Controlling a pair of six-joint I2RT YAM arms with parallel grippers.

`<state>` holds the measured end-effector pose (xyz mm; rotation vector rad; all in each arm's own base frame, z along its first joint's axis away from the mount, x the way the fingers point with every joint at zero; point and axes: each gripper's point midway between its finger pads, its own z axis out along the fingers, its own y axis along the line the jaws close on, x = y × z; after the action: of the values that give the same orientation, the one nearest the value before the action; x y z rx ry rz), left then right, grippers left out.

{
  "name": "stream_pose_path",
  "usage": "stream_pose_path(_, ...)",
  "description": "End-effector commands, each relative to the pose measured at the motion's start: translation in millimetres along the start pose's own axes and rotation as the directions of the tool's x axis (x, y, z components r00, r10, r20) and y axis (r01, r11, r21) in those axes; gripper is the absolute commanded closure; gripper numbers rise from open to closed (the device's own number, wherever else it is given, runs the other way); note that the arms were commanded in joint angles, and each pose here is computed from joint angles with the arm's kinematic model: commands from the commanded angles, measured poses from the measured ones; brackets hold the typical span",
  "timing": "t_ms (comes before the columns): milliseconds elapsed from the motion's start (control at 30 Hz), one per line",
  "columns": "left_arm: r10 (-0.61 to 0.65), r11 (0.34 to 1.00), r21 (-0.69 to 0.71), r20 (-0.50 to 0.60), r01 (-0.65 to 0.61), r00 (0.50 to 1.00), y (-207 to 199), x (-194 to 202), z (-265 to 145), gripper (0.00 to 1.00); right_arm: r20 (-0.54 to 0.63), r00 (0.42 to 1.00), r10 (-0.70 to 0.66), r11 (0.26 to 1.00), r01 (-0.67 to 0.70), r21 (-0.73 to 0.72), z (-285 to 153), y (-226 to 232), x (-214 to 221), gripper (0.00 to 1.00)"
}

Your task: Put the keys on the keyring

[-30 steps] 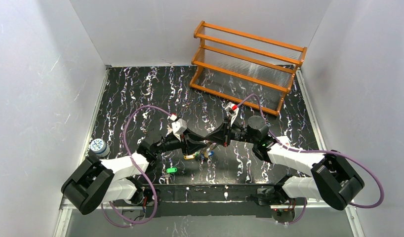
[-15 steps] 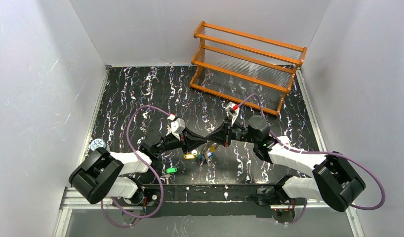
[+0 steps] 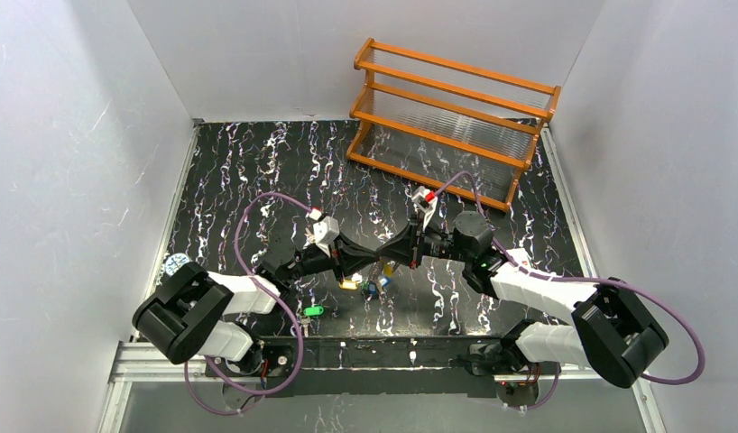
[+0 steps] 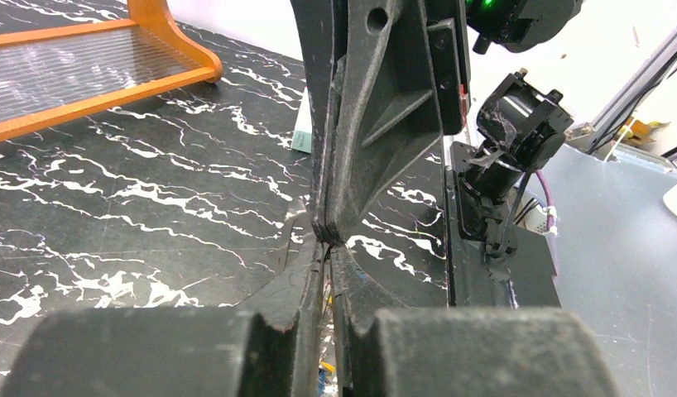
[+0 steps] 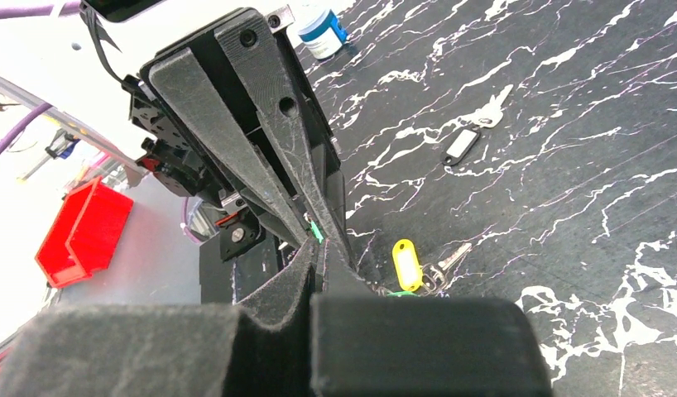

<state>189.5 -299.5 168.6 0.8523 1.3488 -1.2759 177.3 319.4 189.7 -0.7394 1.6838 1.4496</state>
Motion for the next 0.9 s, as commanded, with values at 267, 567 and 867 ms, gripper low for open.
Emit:
stream_pose_path(267,0.032,0.999,0.028,0.043,-0.034,0.999,-9.3,-18.6,0.8,1.00,0.066,0.989,-0.135,0.990,0.132,0.047,-1.3,4.3,-34.8,0.65)
stream_pose_path(567,0.111,0.985,-0.111,-0.177,-0.132,0.978,15.6,-19.0,-5.9,1.00,0.026,0.974,-0.225,0.964,0.219,0.150,-10.0,-4.1,-47.8,0.29)
stream_pose_path(867,0.116,0.967,-0.149,-0.470,-0.209,0.875,23.5,-10.1,-30.9,1.00,-0.017,0.908,-0.419,0.903,0.419,0.091,-19.3,2.6,-40.4,0.29)
